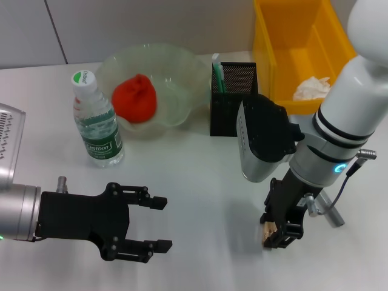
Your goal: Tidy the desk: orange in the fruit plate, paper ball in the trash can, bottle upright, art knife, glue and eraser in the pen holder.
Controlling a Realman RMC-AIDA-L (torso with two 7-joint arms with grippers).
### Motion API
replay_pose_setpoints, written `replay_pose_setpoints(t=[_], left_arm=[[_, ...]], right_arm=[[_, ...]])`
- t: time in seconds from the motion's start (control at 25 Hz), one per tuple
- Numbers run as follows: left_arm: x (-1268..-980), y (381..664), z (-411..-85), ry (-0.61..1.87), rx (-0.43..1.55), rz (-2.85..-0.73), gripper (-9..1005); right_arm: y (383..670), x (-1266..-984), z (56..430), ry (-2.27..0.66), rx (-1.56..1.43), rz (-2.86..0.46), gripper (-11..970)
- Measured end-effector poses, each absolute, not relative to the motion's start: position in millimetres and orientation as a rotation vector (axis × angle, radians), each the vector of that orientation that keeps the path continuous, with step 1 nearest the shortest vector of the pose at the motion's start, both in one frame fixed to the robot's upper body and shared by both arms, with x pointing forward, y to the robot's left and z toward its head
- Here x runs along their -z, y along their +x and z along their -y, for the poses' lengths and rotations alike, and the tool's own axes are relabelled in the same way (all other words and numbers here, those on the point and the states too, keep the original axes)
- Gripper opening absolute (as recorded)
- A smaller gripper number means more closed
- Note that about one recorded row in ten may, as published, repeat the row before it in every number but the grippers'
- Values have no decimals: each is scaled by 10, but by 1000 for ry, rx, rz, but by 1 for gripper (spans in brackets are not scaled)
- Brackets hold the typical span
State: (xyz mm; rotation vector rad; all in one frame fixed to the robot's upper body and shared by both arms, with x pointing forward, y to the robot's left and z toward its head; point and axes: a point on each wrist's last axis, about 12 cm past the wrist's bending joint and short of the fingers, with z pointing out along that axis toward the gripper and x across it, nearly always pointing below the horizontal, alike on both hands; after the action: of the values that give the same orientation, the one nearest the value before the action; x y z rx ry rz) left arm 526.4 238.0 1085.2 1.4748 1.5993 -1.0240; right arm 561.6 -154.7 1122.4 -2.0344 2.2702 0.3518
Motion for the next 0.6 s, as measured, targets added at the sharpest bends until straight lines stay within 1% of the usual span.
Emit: replay_pose_setpoints(t=[0.32,0.6], left_arm=[[-10859,5269,-2381,1470,1024,-1596,731],[-10867,5278,-2377,1472,1023,-1594,732]], right_arm=[[5669,-11277,1604,-1970,-380,-2276,424],[5819,-11515,1816,-1767,-489,-2231,423]])
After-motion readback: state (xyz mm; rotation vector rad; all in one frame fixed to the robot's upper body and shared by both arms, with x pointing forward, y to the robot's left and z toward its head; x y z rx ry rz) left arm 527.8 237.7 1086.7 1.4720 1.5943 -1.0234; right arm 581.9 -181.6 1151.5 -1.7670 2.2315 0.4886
